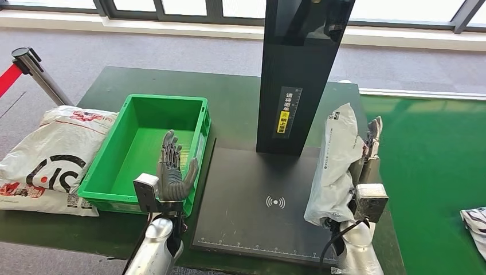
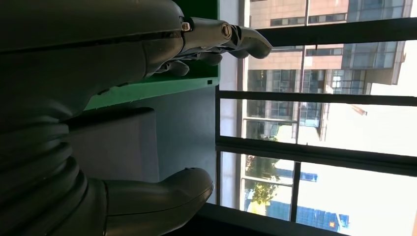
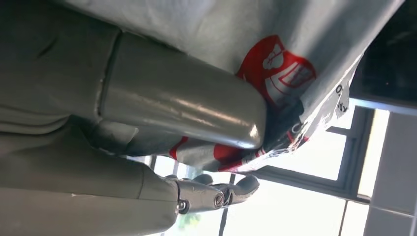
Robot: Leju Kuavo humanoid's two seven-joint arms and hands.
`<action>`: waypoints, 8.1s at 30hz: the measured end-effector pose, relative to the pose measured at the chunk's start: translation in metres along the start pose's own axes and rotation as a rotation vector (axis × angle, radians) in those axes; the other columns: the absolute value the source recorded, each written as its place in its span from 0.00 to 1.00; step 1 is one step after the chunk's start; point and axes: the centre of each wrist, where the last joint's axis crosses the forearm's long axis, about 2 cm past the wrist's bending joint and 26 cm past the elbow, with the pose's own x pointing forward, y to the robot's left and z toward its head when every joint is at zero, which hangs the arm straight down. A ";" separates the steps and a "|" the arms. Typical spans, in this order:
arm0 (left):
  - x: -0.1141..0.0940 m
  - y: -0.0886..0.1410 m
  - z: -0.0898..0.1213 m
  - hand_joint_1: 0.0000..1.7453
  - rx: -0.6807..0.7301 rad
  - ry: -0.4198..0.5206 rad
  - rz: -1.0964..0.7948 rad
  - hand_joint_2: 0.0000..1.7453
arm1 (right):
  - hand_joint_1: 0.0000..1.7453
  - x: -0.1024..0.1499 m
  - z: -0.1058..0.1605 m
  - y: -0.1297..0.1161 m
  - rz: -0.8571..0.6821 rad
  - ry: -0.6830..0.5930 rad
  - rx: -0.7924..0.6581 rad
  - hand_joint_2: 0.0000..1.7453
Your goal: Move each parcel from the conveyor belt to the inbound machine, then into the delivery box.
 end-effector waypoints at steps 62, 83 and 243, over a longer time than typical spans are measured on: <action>0.018 -0.147 -0.046 0.00 -0.718 0.011 -0.855 1.00 | 0.00 0.004 -0.016 -0.023 0.458 -0.036 -0.432 1.00; -0.019 -0.142 0.005 0.75 -1.318 0.461 -1.209 1.00 | 0.00 -0.002 -0.020 -0.022 0.399 0.007 -0.472 1.00; 0.043 0.111 -0.026 0.00 0.321 -0.251 0.102 1.00 | 0.00 -0.067 0.065 -0.170 1.461 0.827 -0.198 1.00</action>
